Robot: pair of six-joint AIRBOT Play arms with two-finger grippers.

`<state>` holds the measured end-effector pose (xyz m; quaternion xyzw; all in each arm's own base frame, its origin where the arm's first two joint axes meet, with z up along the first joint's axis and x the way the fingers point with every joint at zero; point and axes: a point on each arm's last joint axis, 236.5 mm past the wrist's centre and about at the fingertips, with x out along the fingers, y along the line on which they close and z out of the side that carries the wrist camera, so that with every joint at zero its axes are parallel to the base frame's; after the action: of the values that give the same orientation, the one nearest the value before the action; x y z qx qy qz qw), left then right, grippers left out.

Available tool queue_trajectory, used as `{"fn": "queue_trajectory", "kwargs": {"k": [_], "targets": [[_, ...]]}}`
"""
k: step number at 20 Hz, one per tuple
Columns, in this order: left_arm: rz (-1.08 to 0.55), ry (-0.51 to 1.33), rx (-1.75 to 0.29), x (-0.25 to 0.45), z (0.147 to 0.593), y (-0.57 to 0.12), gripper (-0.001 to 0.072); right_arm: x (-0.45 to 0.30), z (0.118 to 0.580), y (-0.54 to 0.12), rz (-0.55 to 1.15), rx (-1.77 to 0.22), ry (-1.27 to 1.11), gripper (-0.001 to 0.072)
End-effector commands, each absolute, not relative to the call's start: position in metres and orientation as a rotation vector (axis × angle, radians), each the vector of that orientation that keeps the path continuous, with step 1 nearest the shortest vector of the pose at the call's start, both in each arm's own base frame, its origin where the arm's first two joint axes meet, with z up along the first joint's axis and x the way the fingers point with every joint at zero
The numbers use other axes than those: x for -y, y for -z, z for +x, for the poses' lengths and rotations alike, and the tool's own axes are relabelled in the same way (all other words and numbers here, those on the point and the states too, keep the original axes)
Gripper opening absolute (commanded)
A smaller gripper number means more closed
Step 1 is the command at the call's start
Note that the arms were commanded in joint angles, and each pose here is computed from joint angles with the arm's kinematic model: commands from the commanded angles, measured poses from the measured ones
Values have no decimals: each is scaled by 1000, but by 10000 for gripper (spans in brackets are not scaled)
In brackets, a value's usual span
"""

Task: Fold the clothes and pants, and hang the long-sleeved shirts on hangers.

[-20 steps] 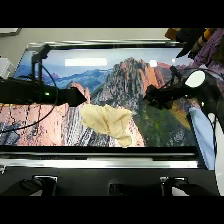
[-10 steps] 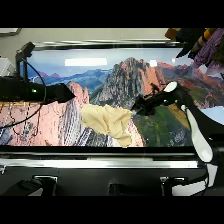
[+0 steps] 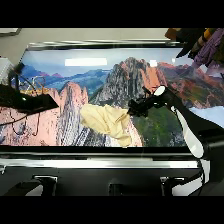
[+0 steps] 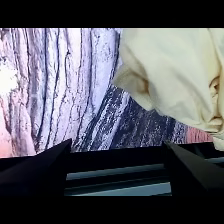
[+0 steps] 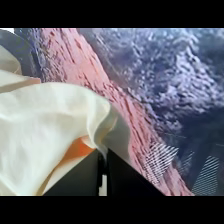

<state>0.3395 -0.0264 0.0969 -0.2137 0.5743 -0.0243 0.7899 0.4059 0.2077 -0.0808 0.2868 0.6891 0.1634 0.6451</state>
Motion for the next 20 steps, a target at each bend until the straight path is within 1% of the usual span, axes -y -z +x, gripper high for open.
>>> {"fn": "queue_trajectory", "kwargs": {"k": [1, 3, 6, 7, 8, 15, 20], "targets": [[-579, 109, -1246, 35, 339, -45, 655, -210, 398, 79, 646, -1596, -389, 31], [-657, 169, -1240, 53, 340, -10, 653, -210, 393, 73, 639, -1609, -402, 31], [-751, 224, -1284, 72, 336, 37, 645, -210, 390, 61, 624, -1604, -419, 32], [-770, 233, -1297, 75, 337, 48, 623, -209, 389, 58, 617, -1601, -421, 32], [-780, 242, -1307, 77, 340, 57, 574, -208, 388, 55, 609, -1598, -424, 32], [-839, 293, -1287, 88, 359, 86, 573, -208, 385, 39, 605, -1587, -431, 32], [-786, 270, -1249, 91, 369, 93, 573, -208, 379, 37, 600, -1608, -440, 32]]}}
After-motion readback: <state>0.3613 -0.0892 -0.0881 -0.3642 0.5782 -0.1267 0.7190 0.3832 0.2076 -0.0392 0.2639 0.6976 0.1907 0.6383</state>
